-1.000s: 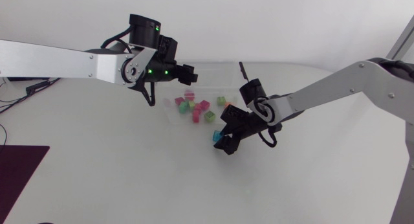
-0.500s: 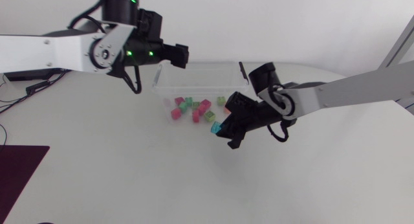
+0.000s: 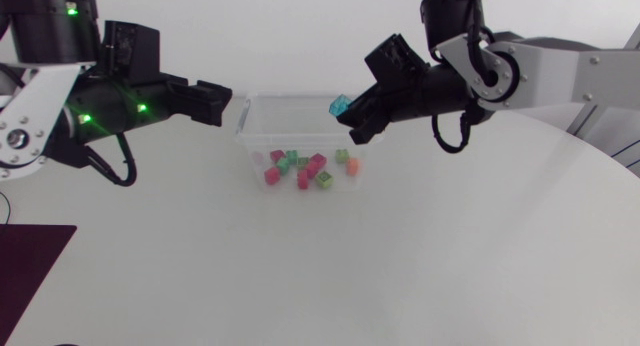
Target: Pick up the duplo bricks and place them in the container
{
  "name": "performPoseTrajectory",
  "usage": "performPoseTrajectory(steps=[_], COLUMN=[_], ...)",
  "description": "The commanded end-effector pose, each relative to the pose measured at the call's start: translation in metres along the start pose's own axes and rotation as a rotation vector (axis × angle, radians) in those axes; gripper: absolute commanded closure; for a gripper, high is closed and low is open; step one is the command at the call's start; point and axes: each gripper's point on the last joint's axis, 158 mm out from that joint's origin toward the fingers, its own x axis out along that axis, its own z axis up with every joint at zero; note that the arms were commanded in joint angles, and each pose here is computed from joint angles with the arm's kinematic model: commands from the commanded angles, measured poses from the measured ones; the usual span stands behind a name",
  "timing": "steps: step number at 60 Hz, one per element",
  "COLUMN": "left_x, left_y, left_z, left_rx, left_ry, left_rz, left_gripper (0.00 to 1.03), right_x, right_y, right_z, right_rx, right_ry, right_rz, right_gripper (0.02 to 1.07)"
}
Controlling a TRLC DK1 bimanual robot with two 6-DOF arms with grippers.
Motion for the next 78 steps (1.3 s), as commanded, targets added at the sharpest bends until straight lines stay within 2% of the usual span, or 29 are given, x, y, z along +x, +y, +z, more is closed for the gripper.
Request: performPoseTrajectory(steps=[1,10,12,14,20,22,26,40,51,64,78], left_x=[-0.017,-0.039,-0.042,-0.045,-0.057,-0.059,-0.069,-0.100,-0.121,-0.139,-0.153], left_y=[0.012,0.023,0.026,0.028,0.028,0.029,0.036,0.061,0.070,0.072,0.071], left_z=[-0.004,-0.019,-0.022,-0.024,-0.039,-0.041,-0.046,-0.056,-0.054,-0.060,-0.073], left_rx=[0.014,0.016,0.014,0.011,0.017,0.018,0.017,0.033,0.054,0.060,0.065], left_ry=[-0.015,-0.015,-0.016,-0.018,-0.021,-0.024,-0.040,-0.088,-0.135,-0.179,-0.221], left_rz=[0.033,0.068,0.076,0.083,0.091,0.096,0.120,0.217,0.269,0.303,0.330], left_gripper=[0.05,0.05,0.05,0.05,0.05,0.05,0.05,0.05,0.05,0.05,0.05], right_x=[0.014,0.039,0.046,0.052,0.068,0.069,0.063,-0.003,-0.069,-0.153,-0.217], right_y=[-0.017,-0.032,-0.036,-0.040,-0.053,-0.055,-0.058,-0.070,-0.076,-0.070,-0.063], right_z=[0.005,0.006,0.004,0.002,-0.005,-0.003,0.004,0.033,0.028,0.001,-0.051], right_rx=[0.044,0.067,0.062,0.067,0.060,0.054,0.057,0.052,0.063,0.049,0.063], right_ry=[0.001,0.015,0.019,0.017,0.024,0.014,-0.013,-0.141,-0.184,-0.215,-0.204], right_rz=[-0.030,-0.070,-0.091,-0.108,-0.187,-0.206,-0.244,-0.407,-0.521,-0.688,-0.820], right_gripper=[0.81,0.80,0.77,0.70,0.22,0.15,0.08,0.07,0.07,0.07,0.07])
